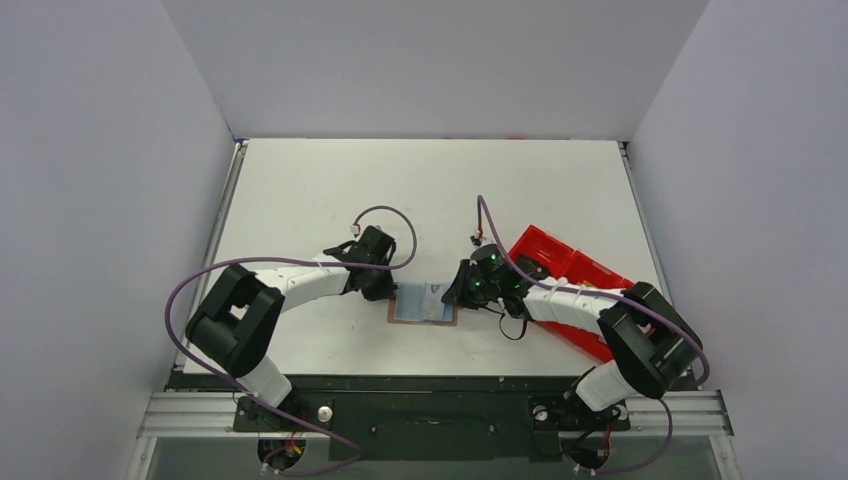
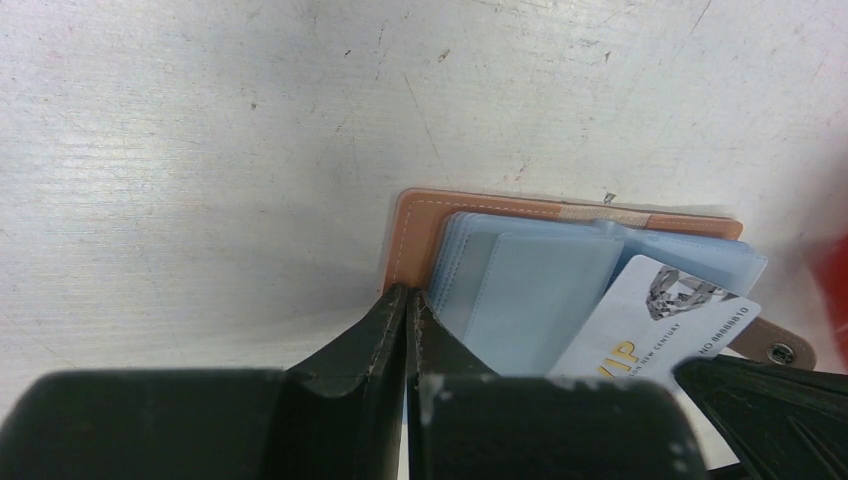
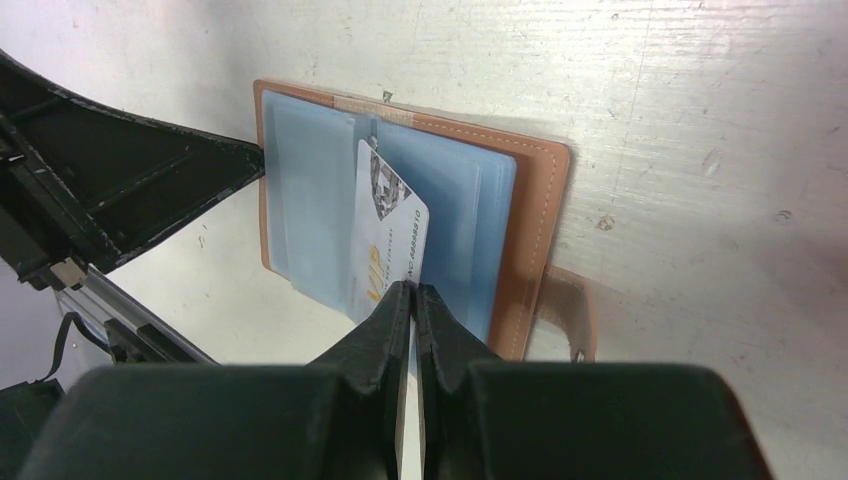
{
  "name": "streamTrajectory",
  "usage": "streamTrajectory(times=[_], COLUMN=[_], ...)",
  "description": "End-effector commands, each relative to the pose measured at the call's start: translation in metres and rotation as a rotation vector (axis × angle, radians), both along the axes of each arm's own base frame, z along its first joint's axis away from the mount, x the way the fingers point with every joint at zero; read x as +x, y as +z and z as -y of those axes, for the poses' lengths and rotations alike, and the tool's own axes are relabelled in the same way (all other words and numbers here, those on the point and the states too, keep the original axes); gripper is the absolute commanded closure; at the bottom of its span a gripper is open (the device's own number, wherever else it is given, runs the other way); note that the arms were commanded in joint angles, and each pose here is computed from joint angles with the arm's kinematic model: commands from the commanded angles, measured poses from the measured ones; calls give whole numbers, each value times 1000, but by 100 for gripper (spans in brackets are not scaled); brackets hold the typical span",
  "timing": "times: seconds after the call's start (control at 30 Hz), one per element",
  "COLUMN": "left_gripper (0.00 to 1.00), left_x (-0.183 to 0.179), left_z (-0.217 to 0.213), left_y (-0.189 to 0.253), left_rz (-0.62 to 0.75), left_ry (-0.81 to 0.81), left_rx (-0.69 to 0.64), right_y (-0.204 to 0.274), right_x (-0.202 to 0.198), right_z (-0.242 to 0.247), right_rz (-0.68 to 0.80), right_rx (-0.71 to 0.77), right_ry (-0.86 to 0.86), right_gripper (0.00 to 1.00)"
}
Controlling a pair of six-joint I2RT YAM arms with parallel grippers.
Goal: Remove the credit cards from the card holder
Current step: Remove the credit card from the card holder, then place the credit card in the storage box.
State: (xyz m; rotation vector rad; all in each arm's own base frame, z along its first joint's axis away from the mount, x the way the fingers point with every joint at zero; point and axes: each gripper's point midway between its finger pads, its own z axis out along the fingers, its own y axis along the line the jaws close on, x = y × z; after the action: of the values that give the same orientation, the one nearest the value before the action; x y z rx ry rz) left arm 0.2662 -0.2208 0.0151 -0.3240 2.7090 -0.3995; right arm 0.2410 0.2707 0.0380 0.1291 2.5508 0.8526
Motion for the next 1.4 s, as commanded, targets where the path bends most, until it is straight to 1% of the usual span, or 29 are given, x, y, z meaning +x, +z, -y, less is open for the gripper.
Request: streamTrajectory(times=[0.0,0.13,0.27,0.33,0.4,0.5,0.6,0.67,0.73,0.83,0.9,0.93,0.97,1.0,1.03,1.07,1.1,1.13,1.17,1.2,1.23,1.27,1.37], left_gripper=[100,99,93,89,83,77,69,65,64,62,60,60,60,60,60,59,59,59,59,59,59,59,58], left_x=[-30,-25,-16,-10,-3,3,10,14,14,20,21,23,20,21,17,17,15,13,8,11,8,10,4], left_z=[-29,-24,-17,-13,-7,-3,3,7,16,22,25,30,31,36,37,43,45,50,52,55,57,59,64], left_y=[-28,-16,5,17,34,52,72,86,101,124,133,145,145,158,159,171,172,181,182,189,191,195,201], left_rz=[-115,-86,-42,-15,18,52,90,119,128,179,191,218,213,238,236,260,254,274,255,291,282,302,288], left_ry=[-14,-18,-25,-31,-39,-59,-77,-90,-127,-164,-194,-222,-231,-254,-263,-287,-288,-321,-328,-345,-353,-363,-386], left_rx=[139,114,83,67,46,22,-23,-82,-183,-290,-357,-420,-447,-513,-544,-605,-635,-679,-704,-729,-752,-769,-831], right_y=[23,30,39,44,48,57,66,76,89,107,120,129,135,144,149,156,160,165,172,173,178,179,182], right_x=[12,11,10,11,11,12,12,12,12,14,15,15,15,14,13,12,8,9,8,8,6,6,3], right_z=[6,8,10,11,11,11,9,7,4,4,3,2,0,-3,-5,-7,-9,-10,-12,-13,-15,-16,-18], right_rz=[72,79,92,100,106,118,129,138,149,165,172,178,180,184,187,185,179,184,185,183,184,185,172], right_rx=[-29,-35,-31,-31,-30,-20,2,28,74,140,198,243,269,324,351,398,427,456,490,503,530,541,571], right_ry=[-7,-4,-8,-12,-12,-15,-8,0,15,33,53,68,77,96,108,125,147,143,153,158,168,173,184], right_gripper=[100,100,100,100,100,100,100,100,100,100,100,100,100,100,100,100,100,100,100,100,100,100,100])
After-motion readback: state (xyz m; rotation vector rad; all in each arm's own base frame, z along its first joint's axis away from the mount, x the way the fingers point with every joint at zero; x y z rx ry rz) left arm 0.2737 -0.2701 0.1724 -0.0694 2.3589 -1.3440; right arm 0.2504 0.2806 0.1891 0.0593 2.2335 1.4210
